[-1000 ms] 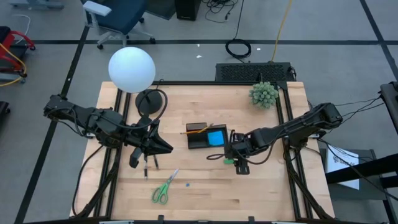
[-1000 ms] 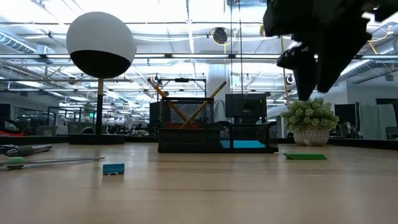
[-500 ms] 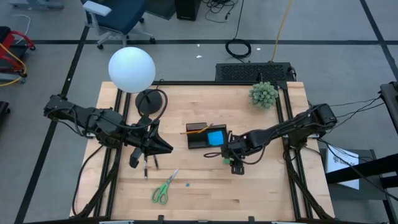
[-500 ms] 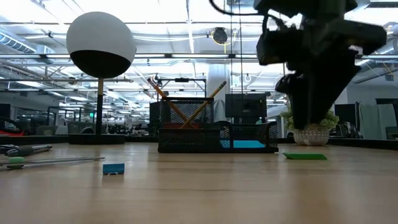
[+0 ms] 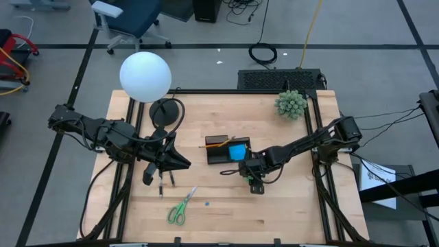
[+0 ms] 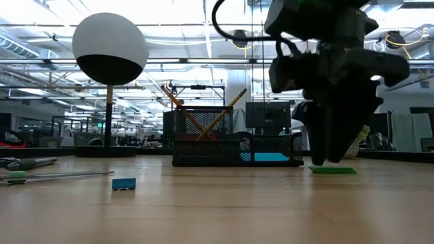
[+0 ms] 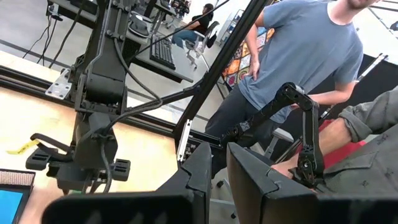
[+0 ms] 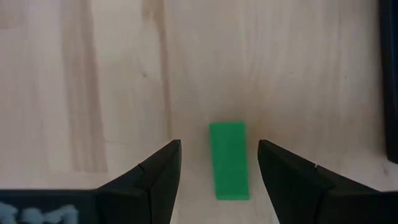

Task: Pick and place office supplies into organizer
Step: Put the green eraser into the desk organizer

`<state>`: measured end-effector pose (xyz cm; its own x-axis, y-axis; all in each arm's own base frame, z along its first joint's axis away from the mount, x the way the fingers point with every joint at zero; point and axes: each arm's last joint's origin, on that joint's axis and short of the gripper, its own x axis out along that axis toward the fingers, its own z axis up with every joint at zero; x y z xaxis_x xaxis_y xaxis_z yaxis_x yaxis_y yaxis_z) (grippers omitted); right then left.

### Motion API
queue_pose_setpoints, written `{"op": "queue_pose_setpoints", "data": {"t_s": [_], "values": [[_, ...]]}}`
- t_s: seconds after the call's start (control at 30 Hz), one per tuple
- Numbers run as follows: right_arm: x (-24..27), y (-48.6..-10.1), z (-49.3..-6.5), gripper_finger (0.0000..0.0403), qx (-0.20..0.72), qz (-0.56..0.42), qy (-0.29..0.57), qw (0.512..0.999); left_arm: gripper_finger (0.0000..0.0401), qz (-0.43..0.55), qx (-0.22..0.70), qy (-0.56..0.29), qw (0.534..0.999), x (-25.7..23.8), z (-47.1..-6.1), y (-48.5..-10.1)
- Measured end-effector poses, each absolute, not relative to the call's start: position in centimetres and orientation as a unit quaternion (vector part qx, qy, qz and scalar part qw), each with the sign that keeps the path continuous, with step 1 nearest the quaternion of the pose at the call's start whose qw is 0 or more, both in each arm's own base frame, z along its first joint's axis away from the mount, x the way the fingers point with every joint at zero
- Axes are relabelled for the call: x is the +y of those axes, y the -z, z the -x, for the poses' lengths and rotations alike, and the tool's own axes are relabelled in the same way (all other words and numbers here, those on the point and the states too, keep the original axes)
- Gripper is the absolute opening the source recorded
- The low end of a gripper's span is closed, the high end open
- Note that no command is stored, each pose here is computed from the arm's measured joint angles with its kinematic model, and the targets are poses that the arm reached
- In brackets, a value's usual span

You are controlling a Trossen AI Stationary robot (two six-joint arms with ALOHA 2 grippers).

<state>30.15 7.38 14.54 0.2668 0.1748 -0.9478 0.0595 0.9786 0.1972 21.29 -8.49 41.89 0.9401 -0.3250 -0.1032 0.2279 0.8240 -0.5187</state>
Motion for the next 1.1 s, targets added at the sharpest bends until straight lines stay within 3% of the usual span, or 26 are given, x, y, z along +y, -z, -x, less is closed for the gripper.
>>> {"op": "queue_pose_setpoints", "data": {"t_s": [0.4, 0.83, 1.1], "values": [[7.46, -13.90, -30.31, 0.0201, 0.614, -0.126, -0.024, 0.779, 0.0047, 0.259, 0.094, 0.146, 0.950, -8.50, -21.28, -41.89], [7.83, -13.76, -29.89, 0.0124, 0.623, -0.143, 0.028, 0.768, 0.0047, 0.259, 0.094, 0.145, 0.950, -8.49, -21.29, -41.89], [8.27, -13.70, -29.72, 0.0116, 0.626, -0.138, 0.026, 0.767, 0.0047, 0.259, 0.094, 0.145, 0.950, -8.49, -21.29, -41.89]]}}
